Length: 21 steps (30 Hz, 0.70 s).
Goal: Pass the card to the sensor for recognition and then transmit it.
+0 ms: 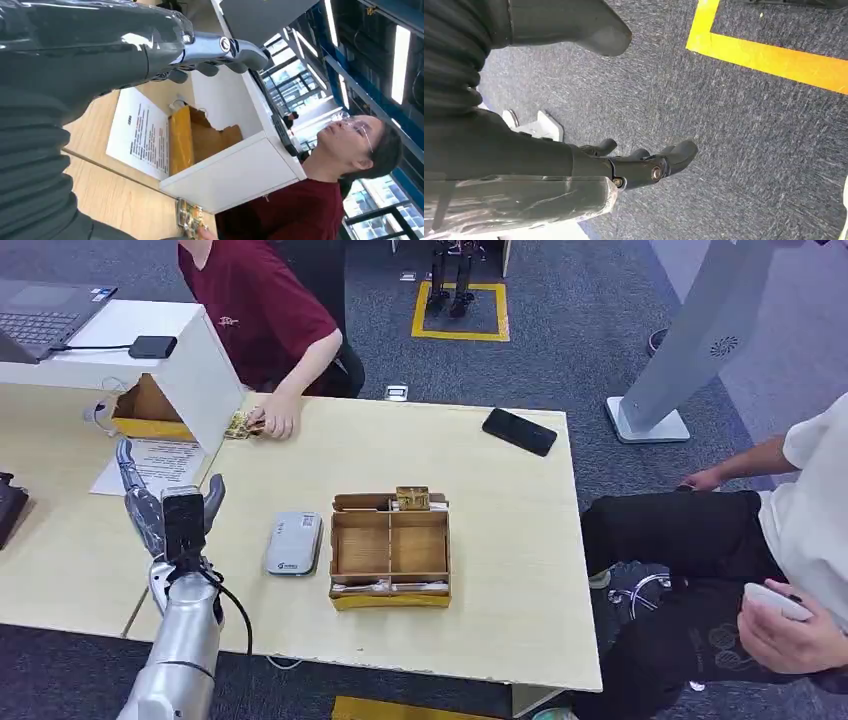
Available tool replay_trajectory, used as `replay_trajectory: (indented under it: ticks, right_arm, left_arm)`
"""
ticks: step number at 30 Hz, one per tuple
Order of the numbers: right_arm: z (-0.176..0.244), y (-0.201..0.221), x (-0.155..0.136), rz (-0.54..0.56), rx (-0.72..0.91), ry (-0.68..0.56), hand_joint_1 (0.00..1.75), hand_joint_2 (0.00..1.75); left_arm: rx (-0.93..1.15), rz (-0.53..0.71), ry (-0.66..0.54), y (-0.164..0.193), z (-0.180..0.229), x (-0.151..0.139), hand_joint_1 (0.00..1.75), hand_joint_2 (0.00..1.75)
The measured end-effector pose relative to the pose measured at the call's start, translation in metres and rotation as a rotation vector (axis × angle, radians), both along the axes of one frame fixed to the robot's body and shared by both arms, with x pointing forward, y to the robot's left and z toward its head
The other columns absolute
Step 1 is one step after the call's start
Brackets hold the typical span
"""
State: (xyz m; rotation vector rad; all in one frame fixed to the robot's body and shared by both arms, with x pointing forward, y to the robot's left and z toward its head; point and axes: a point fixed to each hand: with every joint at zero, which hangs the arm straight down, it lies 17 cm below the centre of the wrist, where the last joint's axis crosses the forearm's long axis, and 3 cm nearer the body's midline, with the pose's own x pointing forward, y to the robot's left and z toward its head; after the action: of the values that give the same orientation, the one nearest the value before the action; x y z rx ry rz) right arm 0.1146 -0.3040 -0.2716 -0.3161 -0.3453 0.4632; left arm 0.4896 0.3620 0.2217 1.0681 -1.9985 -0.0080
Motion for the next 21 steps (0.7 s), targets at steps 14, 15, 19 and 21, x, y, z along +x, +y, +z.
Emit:
replay_trajectory:
  ticks: [14, 15, 19, 21]
  right_arm:
    - [0.000, 0.001, 0.000, 0.005, 0.000, 0.001, 0.00, 1.75]
    - [0.000, 0.001, 0.000, 0.005, 0.000, 0.001, 0.00, 1.75]
    - [0.000, 0.000, 0.000, 0.003, 0.001, -0.001, 0.00, 1.75]
    - [0.000, 0.000, -0.001, -0.003, 0.002, 0.000, 0.00, 1.75]
  left_arm:
    - [0.085, -0.071, -0.020, -0.030, 0.004, -0.003, 0.00, 1.75]
    - [0.087, -0.074, -0.022, -0.031, 0.005, -0.003, 0.00, 1.75]
    - [0.133, -0.117, -0.033, -0.047, 0.008, -0.008, 0.00, 1.75]
    - [0.159, -0.160, -0.032, -0.061, 0.009, -0.012, 0.00, 1.75]
